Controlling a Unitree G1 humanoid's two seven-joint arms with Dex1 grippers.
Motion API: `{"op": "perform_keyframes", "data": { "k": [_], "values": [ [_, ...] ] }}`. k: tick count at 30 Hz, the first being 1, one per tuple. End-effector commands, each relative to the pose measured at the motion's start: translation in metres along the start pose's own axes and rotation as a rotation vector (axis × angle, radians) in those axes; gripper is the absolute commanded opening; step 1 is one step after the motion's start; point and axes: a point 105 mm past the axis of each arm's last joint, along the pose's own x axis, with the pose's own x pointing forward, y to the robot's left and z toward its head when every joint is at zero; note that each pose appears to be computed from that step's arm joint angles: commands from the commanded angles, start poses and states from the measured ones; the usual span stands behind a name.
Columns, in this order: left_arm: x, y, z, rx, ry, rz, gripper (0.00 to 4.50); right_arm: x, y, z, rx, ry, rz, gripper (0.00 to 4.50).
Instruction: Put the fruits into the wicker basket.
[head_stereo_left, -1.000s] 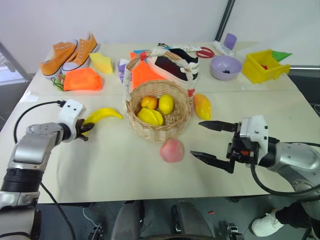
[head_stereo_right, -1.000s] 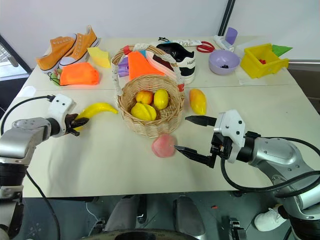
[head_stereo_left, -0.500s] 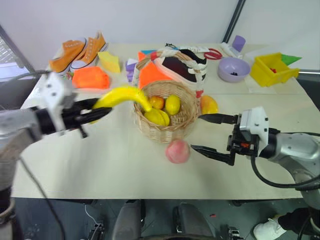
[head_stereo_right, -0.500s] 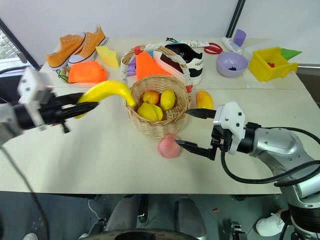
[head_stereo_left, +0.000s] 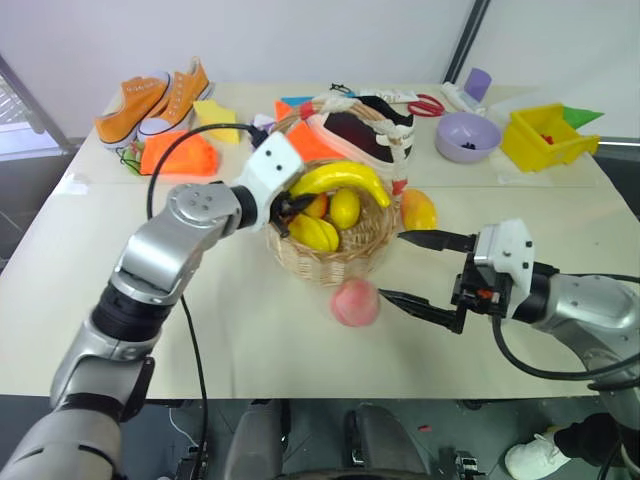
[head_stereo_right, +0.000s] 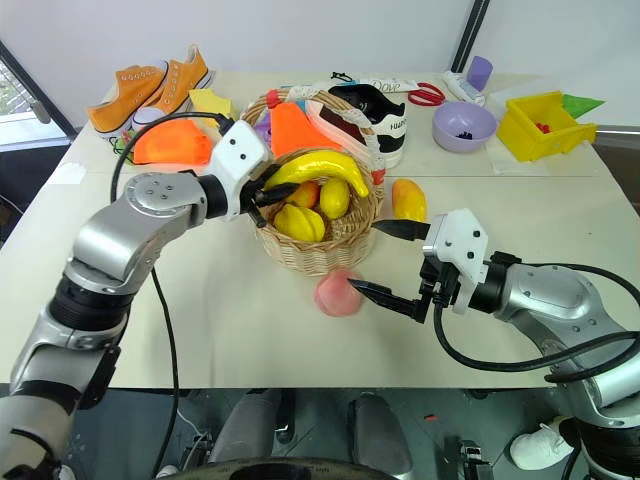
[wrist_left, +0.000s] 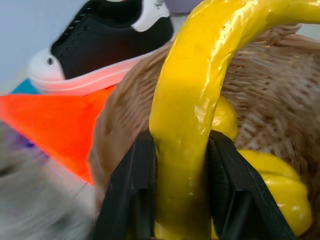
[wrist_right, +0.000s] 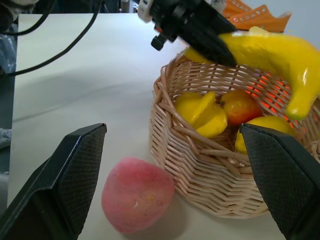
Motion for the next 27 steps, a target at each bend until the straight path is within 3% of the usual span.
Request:
{"op": "perform_keyframes", "data": {
  "k": [1, 3, 7, 11, 19, 27],
  "values": [
    [-0.006, 0.002, 0.017, 0.036, -0.049, -0.005, 3.17, -0.002, 0.004, 0.005, -0.003, 0.004, -0.005, 4.5],
    [-0.011, 0.002, 0.021, 0.025, -0.066, -0.024, 4.08, -0.001, 0.007, -0.002, 0.028, 0.045, 0.005, 4.5],
    [-0.034, 0.001, 0.024, 0.023, -0.113, -0.087, 4.08, 0.005, 0.011, -0.026, 0.045, 0.145, 0.018, 4.5],
    [-0.067, -0.016, 0.018, 0.058, -0.164, -0.223, 4.08, 0.02, 0.018, -0.037, 0.063, 0.156, 0.041, 4.5],
    [-0.124, -0.041, -0.029, 0.011, -0.023, -0.405, 4.08, 0.047, 0.023, -0.059, 0.064, 0.166, 0.065, 4.5],
    [-0.139, -0.048, -0.04, 0.041, -0.02, -0.385, 4.08, 0.059, 0.023, -0.075, 0.095, 0.191, 0.072, 4.5]
  ]
}}
